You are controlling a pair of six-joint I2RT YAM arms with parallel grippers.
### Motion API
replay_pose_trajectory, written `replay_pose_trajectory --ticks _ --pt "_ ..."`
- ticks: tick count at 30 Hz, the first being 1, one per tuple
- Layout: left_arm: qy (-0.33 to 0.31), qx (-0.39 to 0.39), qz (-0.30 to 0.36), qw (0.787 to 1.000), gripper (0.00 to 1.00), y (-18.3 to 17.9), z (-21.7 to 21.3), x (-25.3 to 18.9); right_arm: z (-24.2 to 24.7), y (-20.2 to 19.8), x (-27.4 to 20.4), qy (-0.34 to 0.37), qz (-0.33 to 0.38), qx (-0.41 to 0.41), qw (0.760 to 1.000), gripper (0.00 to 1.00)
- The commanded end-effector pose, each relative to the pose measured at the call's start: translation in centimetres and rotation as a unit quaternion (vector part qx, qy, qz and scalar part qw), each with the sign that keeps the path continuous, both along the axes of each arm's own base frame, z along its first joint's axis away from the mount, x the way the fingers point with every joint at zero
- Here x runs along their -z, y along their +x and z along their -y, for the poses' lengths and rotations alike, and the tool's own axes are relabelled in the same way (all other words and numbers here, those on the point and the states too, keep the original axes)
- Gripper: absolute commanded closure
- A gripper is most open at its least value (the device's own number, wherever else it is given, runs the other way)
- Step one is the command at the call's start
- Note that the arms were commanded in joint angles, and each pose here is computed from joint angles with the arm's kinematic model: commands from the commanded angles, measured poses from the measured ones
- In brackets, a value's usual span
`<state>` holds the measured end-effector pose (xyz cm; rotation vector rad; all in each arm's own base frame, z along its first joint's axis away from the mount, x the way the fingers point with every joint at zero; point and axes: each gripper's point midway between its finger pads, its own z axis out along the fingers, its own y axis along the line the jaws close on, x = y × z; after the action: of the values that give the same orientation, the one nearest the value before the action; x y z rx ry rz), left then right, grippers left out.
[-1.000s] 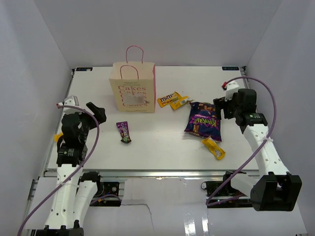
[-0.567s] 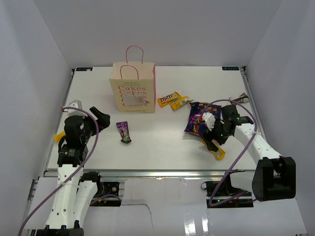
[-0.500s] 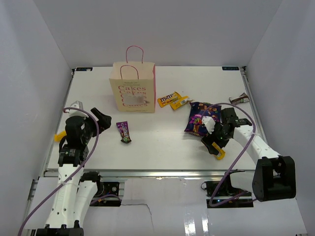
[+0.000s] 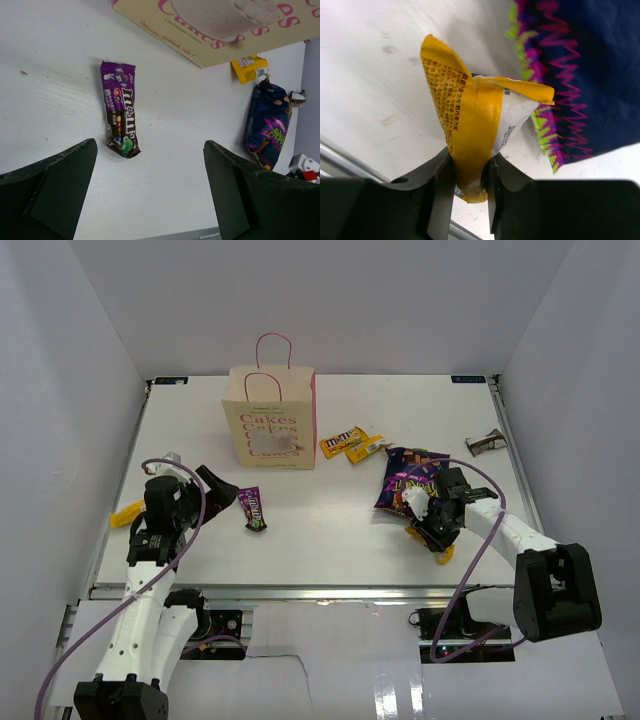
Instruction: Place the snacks into the paper bag
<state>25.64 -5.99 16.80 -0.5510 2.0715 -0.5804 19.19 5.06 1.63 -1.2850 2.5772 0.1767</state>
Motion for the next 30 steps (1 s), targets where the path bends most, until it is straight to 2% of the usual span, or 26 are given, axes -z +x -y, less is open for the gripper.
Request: replay_pose_trajectory --ticks 1,2,3,4,5,8,10,12,13,14,17,20,22,24,26,30 --pt "-0.053 0.045 0.004 0.998 0.02 0.1 2.3 0.2 -3.8 -0.3 -3.0 0.103 0.012 -0.079 0.991 0.69" --pt "-0.069 0.059 -0.007 0.996 0.02 -0.2 3.0 0.7 -5.1 -1.7 -4.7 0.145 0.007 -0.138 0.98 0.72" --pt "-0.07 0.059 -0.008 0.996 0.02 -0.2 3.0 0.7 -5.1 -1.7 -5.0 0.146 0.014 -0.14 0.979 0.72" --pt "-0.074 0.062 -0.017 0.995 0.02 -0.3 3.2 1.3 -6.8 -1.7 -6.9 0.194 0.028 -0.166 0.967 0.73" --pt "-0.076 0.064 -0.021 0.995 0.02 -0.3 3.3 1.4 -7.6 -1.7 -8.0 0.213 0.04 -0.188 0.958 0.73" --pt "-0.083 0.068 -0.046 0.993 0.02 -0.6 3.6 2.7 -10.5 0.8 -12.4 0.257 0.093 -0.219 0.937 0.74" --pt "-0.088 0.075 -0.073 0.991 0.02 -0.9 4.2 4.0 -13.2 4.7 -17.4 0.278 0.159 -0.219 0.922 0.75" --pt "-0.084 0.08 -0.092 0.989 0.02 -1.2 4.9 4.9 -16.1 8.0 -20.6 0.305 0.192 -0.202 0.911 0.76" --pt "-0.083 0.077 -0.1 0.989 0.02 -1.3 5.1 5.3 -17.6 10.1 -24.8 0.32 0.235 -0.203 0.895 0.76" --pt "-0.078 0.078 -0.109 0.988 0.02 -1.3 5.4 5.8 -19.1 11.7 -25.4 0.329 0.236 -0.199 0.893 0.77" --pt "-0.052 0.087 -0.13 0.986 0.02 -1.8 6.6 7.0 -24.9 16.0 -32.3 0.38 0.291 -0.175 0.86 0.8" --pt "-0.026 0.068 -0.156 0.985 0.02 -1.9 6.6 8.4 -28.8 20.0 -36.3 0.413 0.32 -0.15 0.84 0.8" --pt "-0.006 0.055 -0.167 0.984 0.02 -2.0 6.4 9.0 -31.4 22.5 -36.2 0.422 0.33 -0.127 0.835 0.8" --pt "0.007 0.052 -0.168 0.984 0.04 -1.8 6.3 9.1 -32.8 23.7 -39.0 0.431 0.372 -0.117 0.814 0.79" --pt "0.023 0.046 -0.163 0.985 0.04 -1.4 5.9 8.9 -34.2 25.2 -39.4 0.441 0.393 -0.108 0.799 0.77" --pt "0.053 0.025 -0.15 0.987 0.05 -0.5 4.8 8.3 -35.7 26.2 -40.5 0.458 0.419 -0.092 0.779 0.74"
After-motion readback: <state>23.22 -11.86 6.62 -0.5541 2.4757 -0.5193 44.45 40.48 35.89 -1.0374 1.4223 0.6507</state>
